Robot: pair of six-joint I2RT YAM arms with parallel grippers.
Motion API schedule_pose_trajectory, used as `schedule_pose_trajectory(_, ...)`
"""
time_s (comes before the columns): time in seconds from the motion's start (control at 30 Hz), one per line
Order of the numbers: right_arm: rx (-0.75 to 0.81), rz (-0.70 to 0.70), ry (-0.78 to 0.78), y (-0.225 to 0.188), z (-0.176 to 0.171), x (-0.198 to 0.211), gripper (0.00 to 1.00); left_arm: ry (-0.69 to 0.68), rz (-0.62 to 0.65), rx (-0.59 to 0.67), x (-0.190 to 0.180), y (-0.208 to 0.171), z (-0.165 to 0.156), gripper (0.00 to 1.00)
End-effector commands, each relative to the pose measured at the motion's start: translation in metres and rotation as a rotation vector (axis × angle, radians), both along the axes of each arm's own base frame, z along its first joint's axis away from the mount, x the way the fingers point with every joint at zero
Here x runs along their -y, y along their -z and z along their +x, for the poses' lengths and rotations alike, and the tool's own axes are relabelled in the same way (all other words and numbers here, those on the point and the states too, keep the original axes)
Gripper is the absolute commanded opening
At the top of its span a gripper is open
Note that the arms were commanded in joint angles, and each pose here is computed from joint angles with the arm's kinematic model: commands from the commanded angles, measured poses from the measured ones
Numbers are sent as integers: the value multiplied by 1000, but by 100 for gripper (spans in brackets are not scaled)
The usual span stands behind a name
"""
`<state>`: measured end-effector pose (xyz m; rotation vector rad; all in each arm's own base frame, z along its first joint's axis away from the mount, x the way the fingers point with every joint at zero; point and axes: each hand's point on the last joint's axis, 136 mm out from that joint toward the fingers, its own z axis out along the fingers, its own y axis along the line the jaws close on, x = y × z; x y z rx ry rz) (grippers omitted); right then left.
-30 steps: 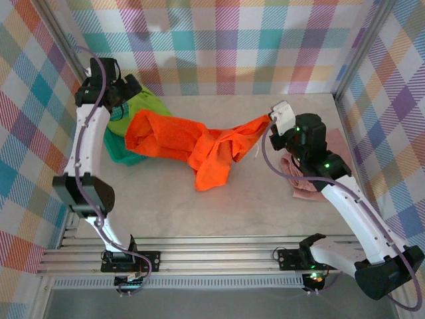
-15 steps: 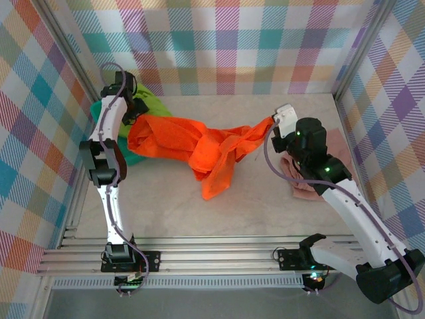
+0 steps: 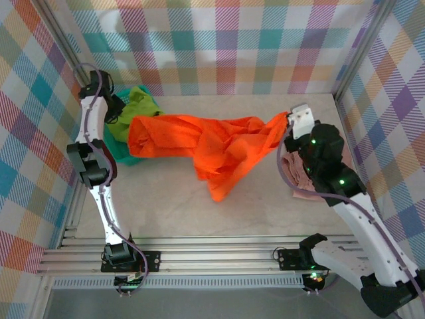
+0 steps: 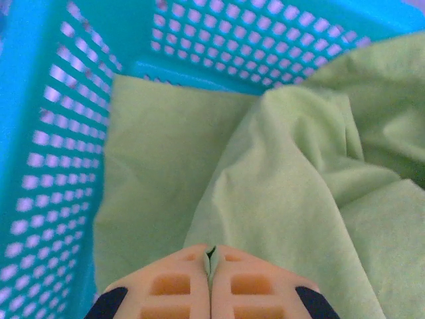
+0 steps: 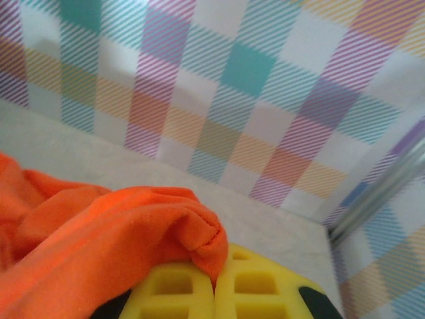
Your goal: Fold and stack the shorts
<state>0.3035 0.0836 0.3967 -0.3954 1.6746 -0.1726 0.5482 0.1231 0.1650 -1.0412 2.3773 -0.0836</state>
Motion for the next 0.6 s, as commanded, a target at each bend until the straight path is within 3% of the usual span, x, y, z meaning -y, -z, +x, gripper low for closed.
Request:
schedule_pose_trajectory(0.0,197,37,126,-72,-24,34,0,10,36,73,-8,-36,0,0)
schedule_pose_trajectory(0.23,245,39,192,-101,-32,49,0,24,50,76,-8,-42,-1,0)
schedule_pose_trajectory(0.3,169,24,143,-85,-18,35,0,49,27,105,-1,-53,-2,13)
schedule_pose_trajectory(0.4,46,21,61,-54,4,9,0,78,19,212,11,-91,-7,41)
schedule_pose_trajectory(0.5,-46,61,17,-28,26,-11,0,108,55,325,26,-140,-24,78)
schedule_pose_trajectory(0.57,-91,95,-14,-16,37,-24,0,141,59,381,43,-167,-39,92)
